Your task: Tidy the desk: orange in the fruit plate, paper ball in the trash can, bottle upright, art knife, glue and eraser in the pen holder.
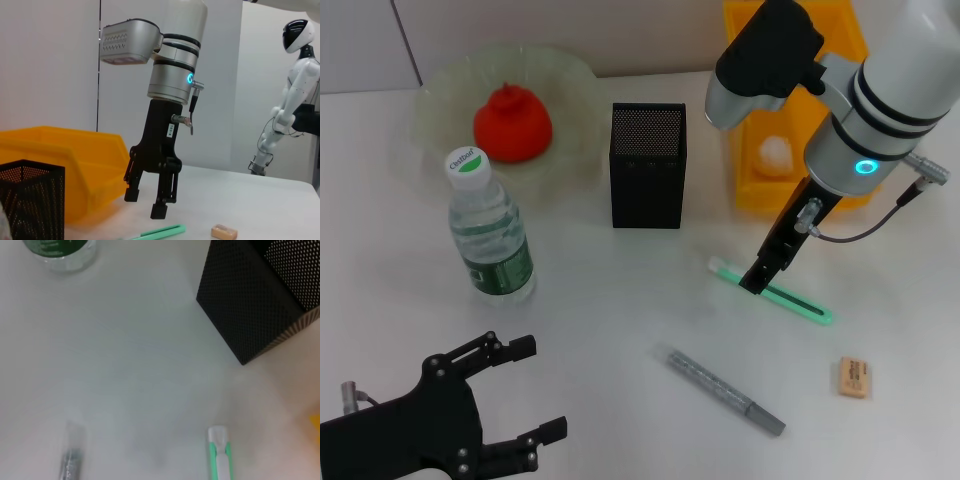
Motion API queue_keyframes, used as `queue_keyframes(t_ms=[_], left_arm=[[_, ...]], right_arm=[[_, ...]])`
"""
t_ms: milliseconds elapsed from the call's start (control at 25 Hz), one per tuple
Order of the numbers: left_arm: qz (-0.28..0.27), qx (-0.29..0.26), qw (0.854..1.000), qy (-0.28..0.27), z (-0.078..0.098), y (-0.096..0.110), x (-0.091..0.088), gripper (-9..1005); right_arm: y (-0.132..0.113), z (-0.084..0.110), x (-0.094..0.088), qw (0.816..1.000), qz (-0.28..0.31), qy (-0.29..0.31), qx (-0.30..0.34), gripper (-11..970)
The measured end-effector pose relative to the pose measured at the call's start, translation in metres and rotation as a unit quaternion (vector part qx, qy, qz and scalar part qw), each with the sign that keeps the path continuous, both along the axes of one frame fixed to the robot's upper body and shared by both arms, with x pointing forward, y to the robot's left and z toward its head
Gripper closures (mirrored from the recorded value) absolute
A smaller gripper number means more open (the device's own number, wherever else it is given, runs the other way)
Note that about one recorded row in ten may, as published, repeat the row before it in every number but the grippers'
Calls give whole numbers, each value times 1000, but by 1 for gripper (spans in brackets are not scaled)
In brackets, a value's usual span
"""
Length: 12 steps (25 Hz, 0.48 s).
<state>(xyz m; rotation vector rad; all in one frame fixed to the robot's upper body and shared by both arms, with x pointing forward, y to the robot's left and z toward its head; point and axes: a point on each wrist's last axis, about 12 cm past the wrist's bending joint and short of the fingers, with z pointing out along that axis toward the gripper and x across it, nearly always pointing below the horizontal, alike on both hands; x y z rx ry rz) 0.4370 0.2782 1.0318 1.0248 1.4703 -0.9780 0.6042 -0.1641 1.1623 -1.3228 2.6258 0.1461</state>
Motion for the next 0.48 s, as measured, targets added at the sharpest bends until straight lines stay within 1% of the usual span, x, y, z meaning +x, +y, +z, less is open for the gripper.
queue_keyframes(t_ms=[240, 480], left_arm=[[0, -1, 1000, 1, 0, -1, 0, 137], [-1, 0, 1000, 2, 0, -1, 0, 137]], right_arm=[[1, -6, 2, 1000, -4, 2, 0, 266], [4, -9, 5, 1000, -7, -3, 13, 285]])
